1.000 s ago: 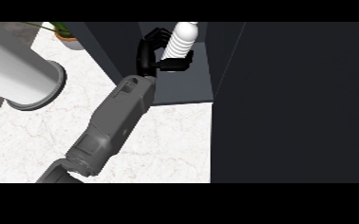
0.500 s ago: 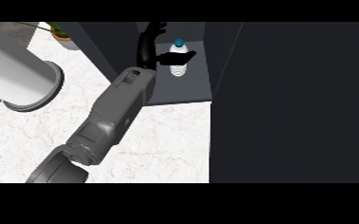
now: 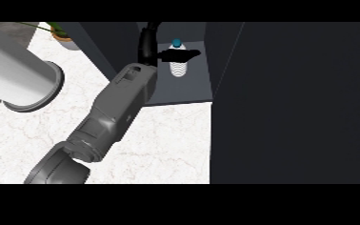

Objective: Pick up the bottled water, place it into the cabinet and close the cabinet

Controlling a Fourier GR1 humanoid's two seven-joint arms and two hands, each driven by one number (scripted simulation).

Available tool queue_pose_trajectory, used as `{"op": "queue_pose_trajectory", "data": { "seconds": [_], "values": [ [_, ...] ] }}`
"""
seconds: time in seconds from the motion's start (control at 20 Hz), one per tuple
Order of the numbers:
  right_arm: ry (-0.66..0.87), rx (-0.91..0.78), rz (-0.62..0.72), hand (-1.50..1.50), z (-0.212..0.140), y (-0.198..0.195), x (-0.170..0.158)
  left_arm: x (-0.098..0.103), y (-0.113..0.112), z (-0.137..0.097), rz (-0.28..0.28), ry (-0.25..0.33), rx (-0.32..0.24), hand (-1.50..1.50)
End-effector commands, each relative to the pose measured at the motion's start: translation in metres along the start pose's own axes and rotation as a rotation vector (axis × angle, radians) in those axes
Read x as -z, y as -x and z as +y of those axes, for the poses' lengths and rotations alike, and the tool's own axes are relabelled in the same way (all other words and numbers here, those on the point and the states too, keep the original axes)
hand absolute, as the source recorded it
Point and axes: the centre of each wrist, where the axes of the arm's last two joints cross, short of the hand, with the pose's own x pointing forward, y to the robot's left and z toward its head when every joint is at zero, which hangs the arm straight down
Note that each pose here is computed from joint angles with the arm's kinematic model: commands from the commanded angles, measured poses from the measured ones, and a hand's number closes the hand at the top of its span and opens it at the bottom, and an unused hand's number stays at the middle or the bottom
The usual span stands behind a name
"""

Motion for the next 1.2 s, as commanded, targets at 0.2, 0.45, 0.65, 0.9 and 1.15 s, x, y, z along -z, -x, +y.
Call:
{"op": "queue_pose_trajectory", "data": {
  "seconds": [0.2, 0.45, 0.65, 0.9, 1.15],
  "values": [
    [-0.027, -0.04, -0.007, -1.5, 0.02, -0.027, 0.003, 0.001, -0.008, -0.005, -0.13, 0.072, -0.113, -1.5],
    [-0.026, -0.035, -0.031, -1.5, 0.003, -0.014, 0.014, 0.002, -0.012, -0.007, -0.147, 0.054, -0.172, -1.5],
    [-0.01, -0.03, 0.003, -1.5, 0.009, -0.02, 0.011, -0.013, -0.001, -0.008, -0.131, 0.068, -0.209, -1.5],
    [-0.006, -0.05, -0.02, -1.5, 0.019, -0.025, 0.02, -0.039, 0.009, -0.014, -0.127, 0.097, -0.277, -1.5],
    [0.015, -0.044, 0.017, -1.5, 0.021, -0.021, 0.009, -0.07, 0.005, -0.024, -0.087, 0.158, -0.342, -1.5]
  ]
}}
